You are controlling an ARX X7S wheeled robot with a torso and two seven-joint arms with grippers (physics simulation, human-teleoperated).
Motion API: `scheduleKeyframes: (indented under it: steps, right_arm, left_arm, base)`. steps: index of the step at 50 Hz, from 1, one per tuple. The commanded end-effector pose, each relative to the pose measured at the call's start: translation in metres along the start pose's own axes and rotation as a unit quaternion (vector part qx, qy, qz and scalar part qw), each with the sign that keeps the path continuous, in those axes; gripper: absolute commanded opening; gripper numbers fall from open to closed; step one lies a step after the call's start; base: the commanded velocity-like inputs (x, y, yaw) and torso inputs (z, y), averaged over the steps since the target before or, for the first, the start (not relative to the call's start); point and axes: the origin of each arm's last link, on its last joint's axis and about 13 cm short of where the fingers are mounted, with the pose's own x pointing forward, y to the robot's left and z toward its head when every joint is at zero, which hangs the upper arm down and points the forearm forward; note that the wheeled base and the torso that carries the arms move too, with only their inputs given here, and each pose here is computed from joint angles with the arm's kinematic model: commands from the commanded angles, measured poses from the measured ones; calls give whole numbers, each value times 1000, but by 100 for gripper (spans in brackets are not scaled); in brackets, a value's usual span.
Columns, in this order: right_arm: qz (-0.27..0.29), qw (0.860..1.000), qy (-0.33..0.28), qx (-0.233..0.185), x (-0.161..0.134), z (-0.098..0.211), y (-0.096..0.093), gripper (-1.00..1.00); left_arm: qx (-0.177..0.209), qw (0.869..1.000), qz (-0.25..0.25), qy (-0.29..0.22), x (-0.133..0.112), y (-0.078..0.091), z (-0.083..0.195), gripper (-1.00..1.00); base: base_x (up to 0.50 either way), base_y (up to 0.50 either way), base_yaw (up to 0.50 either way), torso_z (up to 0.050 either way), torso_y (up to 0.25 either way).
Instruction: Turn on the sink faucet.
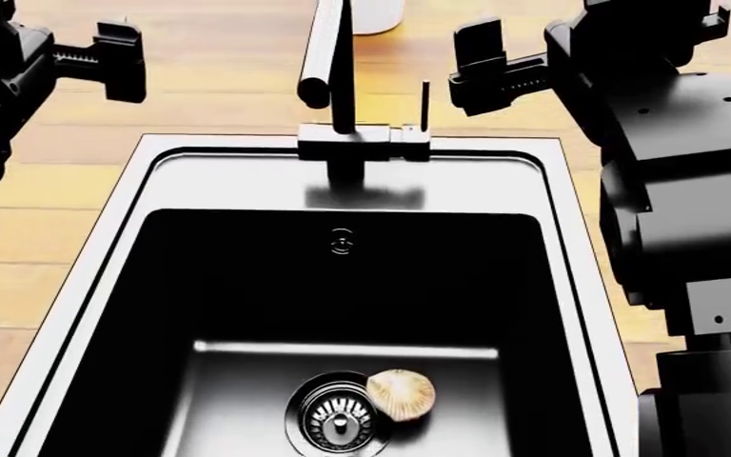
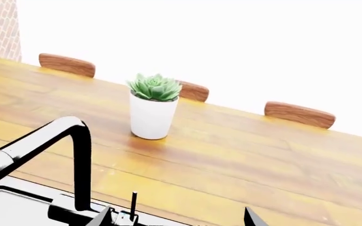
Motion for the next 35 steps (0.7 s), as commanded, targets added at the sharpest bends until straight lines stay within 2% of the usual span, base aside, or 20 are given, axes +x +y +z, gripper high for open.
scheduleKeyframes:
  steps: [1, 16, 19, 20, 23, 35]
  right_arm:
    - [2, 1000, 3, 4, 0, 0, 0, 100]
    - [6, 1000, 15, 14, 0, 0, 0, 100]
    - [10, 1000, 16, 18, 0, 0, 0, 100]
    - [11, 1000, 18, 19, 0, 0, 0, 100]
    - [16, 999, 19, 26, 0, 0, 0, 100]
    - [64, 997, 40, 34, 0, 0, 0, 100]
  left_arm:
    - [1, 1000, 3, 3, 0, 2, -3, 100]
    - [-1, 1000, 3, 10, -1, 2, -10, 100]
    - [-5, 1000, 3, 9, -1, 2, -12, 100]
    - [8, 1000, 2, 15, -1, 3, -13, 100]
    - [-16, 1000, 1, 7, -1, 4, -13, 100]
    - [-9, 1000, 2, 7, -1, 3, -19, 100]
  base:
    - [387, 0, 0, 0, 0]
    - [343, 0, 0, 0, 0]
    - [147, 0, 0, 0, 0]
    - [117, 0, 0, 0, 0]
    - [76, 0, 0, 0, 0]
    - [1, 0, 0, 0, 1]
